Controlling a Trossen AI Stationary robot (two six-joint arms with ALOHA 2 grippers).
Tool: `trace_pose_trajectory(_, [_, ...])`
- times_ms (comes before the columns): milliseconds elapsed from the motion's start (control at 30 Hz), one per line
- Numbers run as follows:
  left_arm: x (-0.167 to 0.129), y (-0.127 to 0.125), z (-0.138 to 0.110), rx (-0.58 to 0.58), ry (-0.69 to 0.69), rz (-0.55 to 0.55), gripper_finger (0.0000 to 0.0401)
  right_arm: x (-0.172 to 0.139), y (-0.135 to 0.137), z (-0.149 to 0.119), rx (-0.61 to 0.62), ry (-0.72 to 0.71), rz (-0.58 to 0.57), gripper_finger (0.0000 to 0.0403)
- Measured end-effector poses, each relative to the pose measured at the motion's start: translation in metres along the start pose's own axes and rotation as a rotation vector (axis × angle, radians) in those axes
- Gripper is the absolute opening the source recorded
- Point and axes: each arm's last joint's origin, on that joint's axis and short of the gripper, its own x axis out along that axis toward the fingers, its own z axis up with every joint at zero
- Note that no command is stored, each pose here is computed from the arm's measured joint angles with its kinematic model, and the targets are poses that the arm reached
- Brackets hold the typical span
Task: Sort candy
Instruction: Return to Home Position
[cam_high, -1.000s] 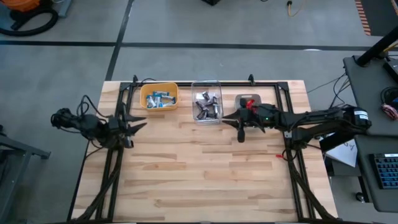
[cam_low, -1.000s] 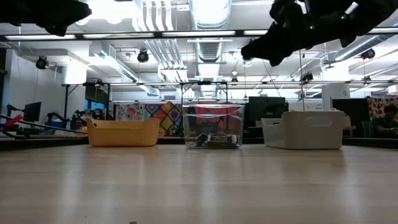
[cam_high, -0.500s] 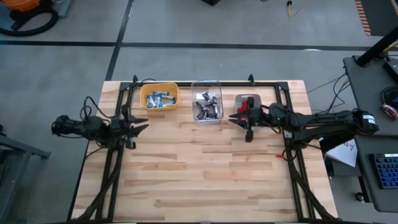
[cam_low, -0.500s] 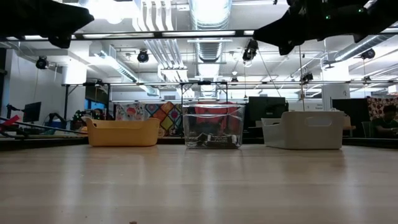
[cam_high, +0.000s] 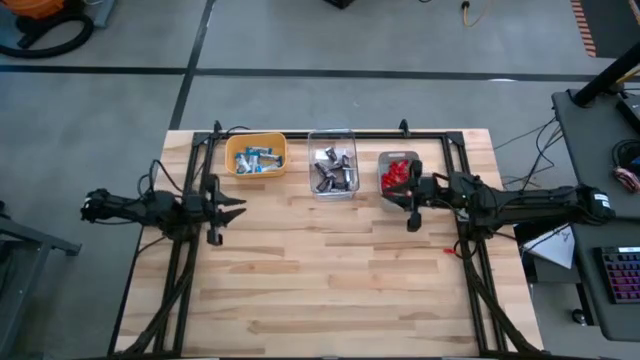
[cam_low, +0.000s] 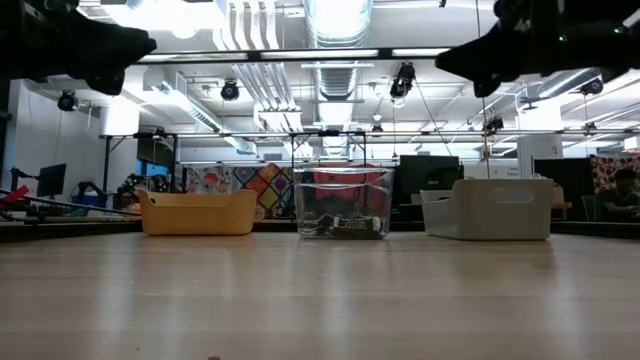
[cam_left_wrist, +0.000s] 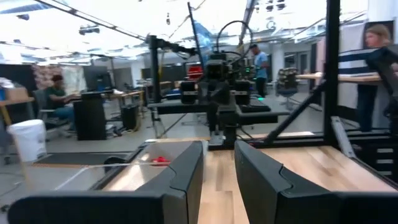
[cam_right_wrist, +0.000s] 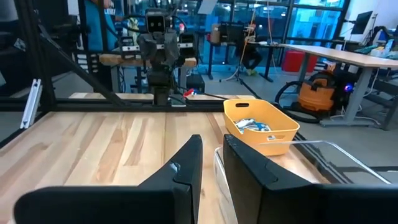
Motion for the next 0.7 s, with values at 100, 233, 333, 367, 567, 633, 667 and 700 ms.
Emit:
trace_pose_trajectory(100, [0.000,-0.001,-0.005,-0.029,0.008,-0.010,0.0077,-0.011,0.001,-0.006,0.008,-0.021,-0.001,0.0059])
trace_pose_trajectory(233, [-0.001,-0.001,-0.007,-0.041,0.003,-0.009,0.0077,-0.025,0.002,-0.011,0.014,-0.071,-0.005,0.0059])
trace_pose_trajectory(333, [-0.002,0.000,-0.002,-0.024,-0.019,-0.005,0.0077,-0.037,0.003,-0.012,0.002,-0.111,-0.009,0.0059])
trace_pose_trajectory(367, [-0.002,0.001,0.001,-0.017,-0.025,-0.004,0.0077,-0.043,0.003,-0.011,0.000,-0.128,-0.011,0.0059])
trace_pose_trajectory(567, [-0.004,0.003,0.011,-0.008,-0.028,-0.003,0.0077,-0.065,0.005,-0.018,-0.011,-0.199,-0.023,0.0059])
trace_pose_trajectory(633, [-0.003,0.002,0.008,-0.014,-0.022,-0.004,0.0077,-0.068,0.006,-0.026,-0.018,-0.205,-0.024,0.0059])
trace_pose_trajectory(667, [-0.003,0.002,0.005,-0.016,-0.012,-0.005,0.0077,-0.070,0.006,-0.030,-0.021,-0.213,-0.025,0.0059])
trace_pose_trajectory(700, [-0.003,0.001,0.002,-0.018,0.001,-0.008,0.0077,-0.071,0.006,-0.034,-0.024,-0.224,-0.026,0.0059])
